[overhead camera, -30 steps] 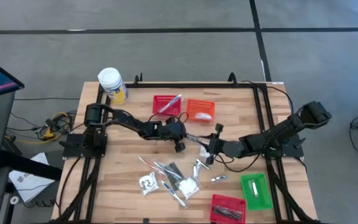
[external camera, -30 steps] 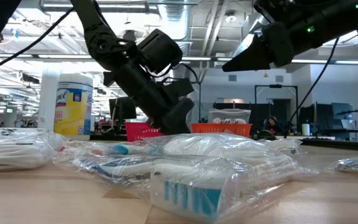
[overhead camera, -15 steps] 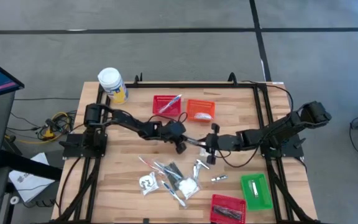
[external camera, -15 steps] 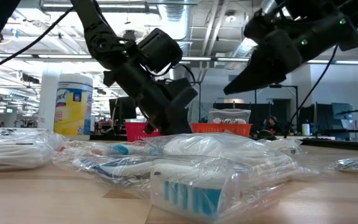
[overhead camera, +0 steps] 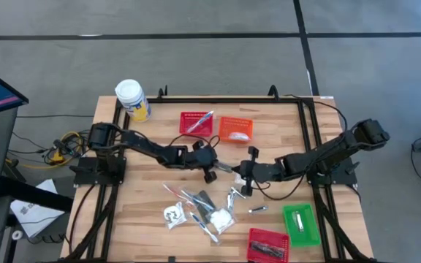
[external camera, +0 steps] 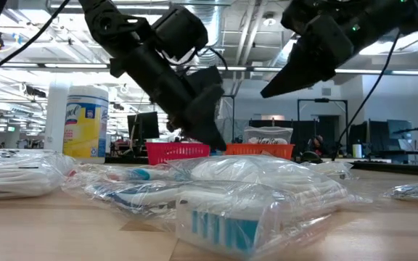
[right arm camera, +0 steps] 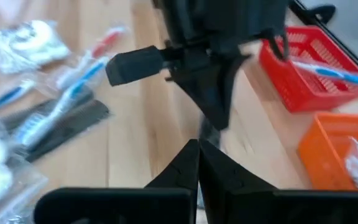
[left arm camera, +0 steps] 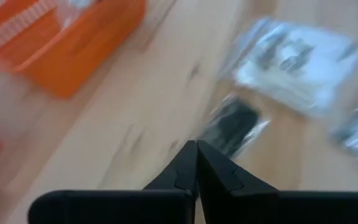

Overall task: Pick & Place Travel size toiletries
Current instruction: Put the black hair comb into the bottom red bin

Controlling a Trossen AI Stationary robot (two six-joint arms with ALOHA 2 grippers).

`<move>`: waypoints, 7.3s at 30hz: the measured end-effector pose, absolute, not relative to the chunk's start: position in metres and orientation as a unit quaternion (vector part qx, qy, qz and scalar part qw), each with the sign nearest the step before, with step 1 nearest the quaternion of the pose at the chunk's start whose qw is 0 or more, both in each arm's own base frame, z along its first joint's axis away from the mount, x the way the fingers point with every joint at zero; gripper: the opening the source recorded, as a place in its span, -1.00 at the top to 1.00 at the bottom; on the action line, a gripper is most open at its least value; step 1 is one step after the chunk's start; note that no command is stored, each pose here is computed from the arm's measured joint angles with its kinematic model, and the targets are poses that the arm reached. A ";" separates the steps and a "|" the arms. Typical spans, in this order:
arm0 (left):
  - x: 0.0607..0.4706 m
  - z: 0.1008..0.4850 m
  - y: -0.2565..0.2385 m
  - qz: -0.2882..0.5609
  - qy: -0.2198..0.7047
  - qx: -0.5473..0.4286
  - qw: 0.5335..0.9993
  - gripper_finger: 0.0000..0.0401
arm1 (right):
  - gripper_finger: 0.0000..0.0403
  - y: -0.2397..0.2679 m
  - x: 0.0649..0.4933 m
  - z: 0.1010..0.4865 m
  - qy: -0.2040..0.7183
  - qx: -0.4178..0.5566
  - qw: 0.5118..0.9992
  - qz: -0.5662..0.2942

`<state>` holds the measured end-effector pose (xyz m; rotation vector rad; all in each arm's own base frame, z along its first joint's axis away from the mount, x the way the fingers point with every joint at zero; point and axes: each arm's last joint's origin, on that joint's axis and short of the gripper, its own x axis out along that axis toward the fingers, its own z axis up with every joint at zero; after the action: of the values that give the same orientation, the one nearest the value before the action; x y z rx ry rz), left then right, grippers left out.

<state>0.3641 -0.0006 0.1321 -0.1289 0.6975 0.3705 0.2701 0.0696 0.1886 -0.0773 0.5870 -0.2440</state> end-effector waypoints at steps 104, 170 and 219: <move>0.340 0.105 0.012 0.010 0.400 -0.128 0.907 0.99 | 1.00 0.039 0.334 0.120 0.522 -0.136 0.825 -0.171; 0.333 0.099 0.006 -0.067 0.446 -0.227 0.863 1.00 | 1.00 0.051 0.333 0.119 0.533 -0.079 0.834 -0.123; 0.325 0.163 -0.011 0.080 0.337 -0.053 0.937 1.00 | 1.00 0.024 0.344 0.123 0.491 -0.079 0.852 -0.163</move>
<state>0.3249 -0.0112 0.1633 -0.1087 0.6884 0.1644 0.3443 0.0236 0.1228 -0.1672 1.0345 -0.3432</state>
